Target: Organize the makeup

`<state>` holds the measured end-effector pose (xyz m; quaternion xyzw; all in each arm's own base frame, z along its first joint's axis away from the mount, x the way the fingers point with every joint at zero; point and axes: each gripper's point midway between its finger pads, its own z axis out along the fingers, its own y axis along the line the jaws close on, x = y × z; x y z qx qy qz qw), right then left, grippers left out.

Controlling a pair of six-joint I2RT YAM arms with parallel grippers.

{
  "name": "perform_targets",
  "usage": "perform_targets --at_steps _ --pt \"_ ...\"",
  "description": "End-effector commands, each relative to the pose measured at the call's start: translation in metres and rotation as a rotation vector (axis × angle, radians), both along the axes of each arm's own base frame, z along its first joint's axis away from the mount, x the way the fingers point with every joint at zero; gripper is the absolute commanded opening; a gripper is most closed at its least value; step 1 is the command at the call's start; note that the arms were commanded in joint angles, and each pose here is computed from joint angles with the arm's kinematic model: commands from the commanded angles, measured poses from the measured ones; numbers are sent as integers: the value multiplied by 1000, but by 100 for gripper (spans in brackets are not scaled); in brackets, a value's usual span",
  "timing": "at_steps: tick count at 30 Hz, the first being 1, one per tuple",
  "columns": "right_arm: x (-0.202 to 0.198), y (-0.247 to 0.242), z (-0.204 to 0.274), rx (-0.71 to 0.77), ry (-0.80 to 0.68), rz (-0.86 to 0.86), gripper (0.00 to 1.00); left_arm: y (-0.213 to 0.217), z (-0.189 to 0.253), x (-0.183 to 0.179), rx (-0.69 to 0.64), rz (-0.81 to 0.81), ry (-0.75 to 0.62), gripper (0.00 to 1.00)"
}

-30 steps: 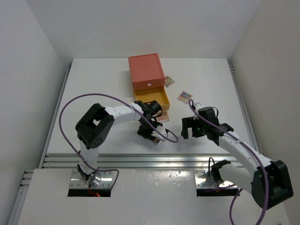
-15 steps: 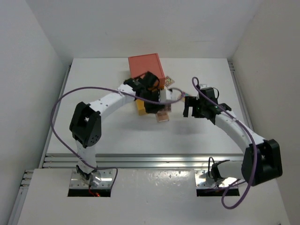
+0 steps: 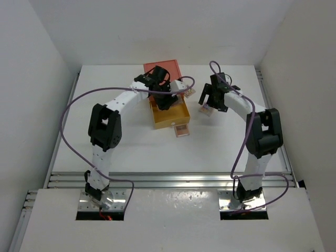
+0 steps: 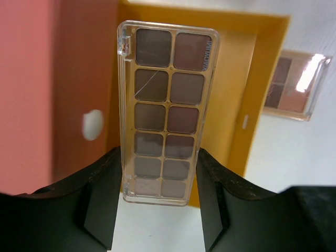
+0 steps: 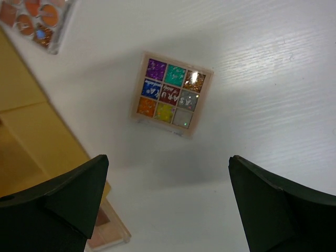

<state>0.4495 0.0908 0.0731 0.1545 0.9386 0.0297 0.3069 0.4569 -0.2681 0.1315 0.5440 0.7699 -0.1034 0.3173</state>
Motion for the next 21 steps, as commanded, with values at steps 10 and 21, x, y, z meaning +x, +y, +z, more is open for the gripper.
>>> perform_targets --at_steps 10,21 --pt "40 -4 -54 30 -13 -217 97 16 -32 -2 1 -43 53 21" --pt "43 -5 -80 -31 26 -209 95 16 -33 6 66 18 -4 57"
